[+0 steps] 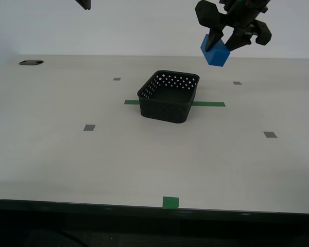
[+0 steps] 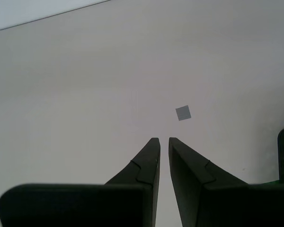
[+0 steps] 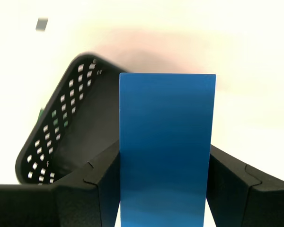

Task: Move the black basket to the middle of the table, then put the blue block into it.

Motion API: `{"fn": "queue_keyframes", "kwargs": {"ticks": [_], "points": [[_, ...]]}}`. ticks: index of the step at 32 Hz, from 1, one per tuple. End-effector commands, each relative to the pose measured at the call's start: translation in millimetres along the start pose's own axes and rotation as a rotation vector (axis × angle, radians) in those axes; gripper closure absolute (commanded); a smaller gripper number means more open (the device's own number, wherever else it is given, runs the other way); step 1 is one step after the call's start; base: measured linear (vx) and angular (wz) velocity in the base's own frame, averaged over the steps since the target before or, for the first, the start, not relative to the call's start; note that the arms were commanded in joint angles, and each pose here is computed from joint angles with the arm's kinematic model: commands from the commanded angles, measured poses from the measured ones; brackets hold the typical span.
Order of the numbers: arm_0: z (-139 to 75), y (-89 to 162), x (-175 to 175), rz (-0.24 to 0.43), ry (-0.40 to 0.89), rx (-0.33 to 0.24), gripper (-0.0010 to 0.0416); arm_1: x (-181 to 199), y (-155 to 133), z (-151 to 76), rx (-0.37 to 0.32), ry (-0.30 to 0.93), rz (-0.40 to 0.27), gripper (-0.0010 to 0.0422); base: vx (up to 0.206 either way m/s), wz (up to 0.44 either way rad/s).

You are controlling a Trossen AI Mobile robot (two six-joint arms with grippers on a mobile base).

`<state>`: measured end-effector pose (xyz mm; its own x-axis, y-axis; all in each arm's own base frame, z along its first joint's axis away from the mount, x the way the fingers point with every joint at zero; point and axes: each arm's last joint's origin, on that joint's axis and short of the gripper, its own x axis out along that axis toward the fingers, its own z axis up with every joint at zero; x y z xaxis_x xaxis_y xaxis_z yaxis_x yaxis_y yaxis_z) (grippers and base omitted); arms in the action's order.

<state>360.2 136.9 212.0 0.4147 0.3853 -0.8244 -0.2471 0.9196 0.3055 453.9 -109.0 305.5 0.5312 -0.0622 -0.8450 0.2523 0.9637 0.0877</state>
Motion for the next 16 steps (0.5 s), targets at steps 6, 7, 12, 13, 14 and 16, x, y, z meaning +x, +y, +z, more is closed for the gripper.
{"fn": "queue_keyframes", "kwargs": {"ticks": [6,7,12,13,14,16], "points": [[-9.6,45.3,8.5,0.091,0.003,-0.102,0.0406,-0.9,2.3,0.1,0.007,-0.002,0.001,0.0389,0.000,0.000],[-10.4,48.3,8.9,0.096,0.002,-0.108,0.0406,-0.9,2.5,0.1,0.007,-0.002,0.001,0.0389,0.000,0.000],[-16.5,82.7,12.6,0.164,-0.043,-0.189,0.0406,-0.9,2.5,0.0,0.007,-0.001,0.001,0.0389,0.000,0.000],[-16.2,86.7,12.7,0.176,-0.060,-0.199,0.0406,-0.9,2.7,-0.1,0.007,0.000,0.001,0.0389,0.000,0.000],[-15.8,87.5,12.7,0.179,-0.066,-0.201,0.0406,-0.9,2.7,-0.1,0.007,0.000,0.001,0.0389,0.000,0.000],[-15.6,87.6,12.7,0.180,-0.068,-0.202,0.0406,-0.9,2.7,-0.2,0.007,0.001,0.001,0.0389,0.000,0.000]]}}
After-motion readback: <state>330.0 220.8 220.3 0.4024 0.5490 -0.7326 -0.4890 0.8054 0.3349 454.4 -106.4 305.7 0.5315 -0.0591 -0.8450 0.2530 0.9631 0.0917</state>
